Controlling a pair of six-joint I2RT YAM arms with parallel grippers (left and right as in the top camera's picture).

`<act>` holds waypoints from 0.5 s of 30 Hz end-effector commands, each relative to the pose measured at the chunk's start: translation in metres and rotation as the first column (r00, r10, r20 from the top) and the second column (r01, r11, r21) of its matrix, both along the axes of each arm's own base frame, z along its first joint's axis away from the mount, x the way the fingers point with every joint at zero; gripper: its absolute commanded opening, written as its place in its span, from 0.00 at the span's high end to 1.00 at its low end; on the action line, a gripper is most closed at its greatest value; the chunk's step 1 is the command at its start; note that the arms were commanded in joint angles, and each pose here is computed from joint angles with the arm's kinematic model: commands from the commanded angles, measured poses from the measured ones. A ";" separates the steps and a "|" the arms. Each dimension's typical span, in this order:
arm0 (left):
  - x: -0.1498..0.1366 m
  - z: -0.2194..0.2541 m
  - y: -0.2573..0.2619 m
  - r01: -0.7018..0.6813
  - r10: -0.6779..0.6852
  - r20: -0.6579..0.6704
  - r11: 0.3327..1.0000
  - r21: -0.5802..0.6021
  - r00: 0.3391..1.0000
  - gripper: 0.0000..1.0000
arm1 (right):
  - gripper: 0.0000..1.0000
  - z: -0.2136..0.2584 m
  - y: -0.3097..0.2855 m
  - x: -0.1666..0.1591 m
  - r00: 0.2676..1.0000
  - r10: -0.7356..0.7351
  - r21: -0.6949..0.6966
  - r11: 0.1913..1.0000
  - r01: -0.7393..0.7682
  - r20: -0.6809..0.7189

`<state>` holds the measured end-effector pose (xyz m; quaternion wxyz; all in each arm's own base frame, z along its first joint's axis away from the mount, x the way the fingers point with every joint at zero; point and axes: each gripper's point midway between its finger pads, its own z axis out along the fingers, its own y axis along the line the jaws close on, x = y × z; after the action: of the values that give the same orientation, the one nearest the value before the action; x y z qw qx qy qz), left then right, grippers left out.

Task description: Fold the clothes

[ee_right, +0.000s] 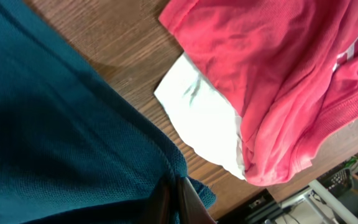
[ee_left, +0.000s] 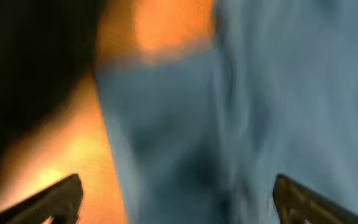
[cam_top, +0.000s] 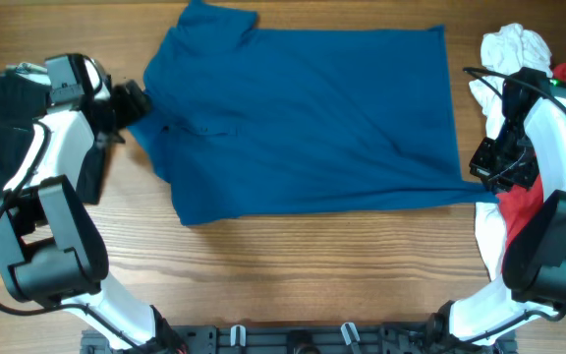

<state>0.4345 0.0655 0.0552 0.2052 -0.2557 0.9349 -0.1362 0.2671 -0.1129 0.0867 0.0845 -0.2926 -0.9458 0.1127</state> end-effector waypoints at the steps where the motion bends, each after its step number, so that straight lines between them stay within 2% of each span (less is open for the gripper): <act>1: -0.054 0.002 -0.027 0.018 -0.043 -0.192 0.992 -0.128 0.981 0.00 | 0.96 0.006 -0.002 -0.001 1.000 0.007 -0.011 1.000 -0.007 0.017; 3: -0.095 -0.006 -0.029 -0.036 -0.015 -0.368 0.991 -0.131 0.930 0.00 | 0.96 0.006 -0.002 -0.001 1.000 0.008 -0.010 1.000 -0.008 0.017; 6: -0.113 -0.019 -0.034 -0.048 -0.015 -0.422 0.989 -0.139 0.907 0.00 | 0.96 0.006 -0.002 -0.001 1.000 0.007 -0.010 1.000 -0.007 0.020; 11: -0.100 -0.029 -0.026 -0.051 0.007 -0.356 0.992 -0.114 0.934 0.15 | 0.96 0.005 0.001 0.000 1.000 0.013 0.009 1.000 -0.013 0.025; 15: -0.099 -0.031 -0.021 -0.103 0.065 -0.366 0.991 -0.086 0.928 0.18 | 0.95 0.005 0.001 0.000 1.000 0.012 0.009 1.000 -0.013 0.024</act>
<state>0.3372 0.0383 0.0214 0.0156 -0.3050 0.9422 -0.1381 0.2681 -0.1120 0.0863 0.0836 -0.2898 -0.9472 0.1090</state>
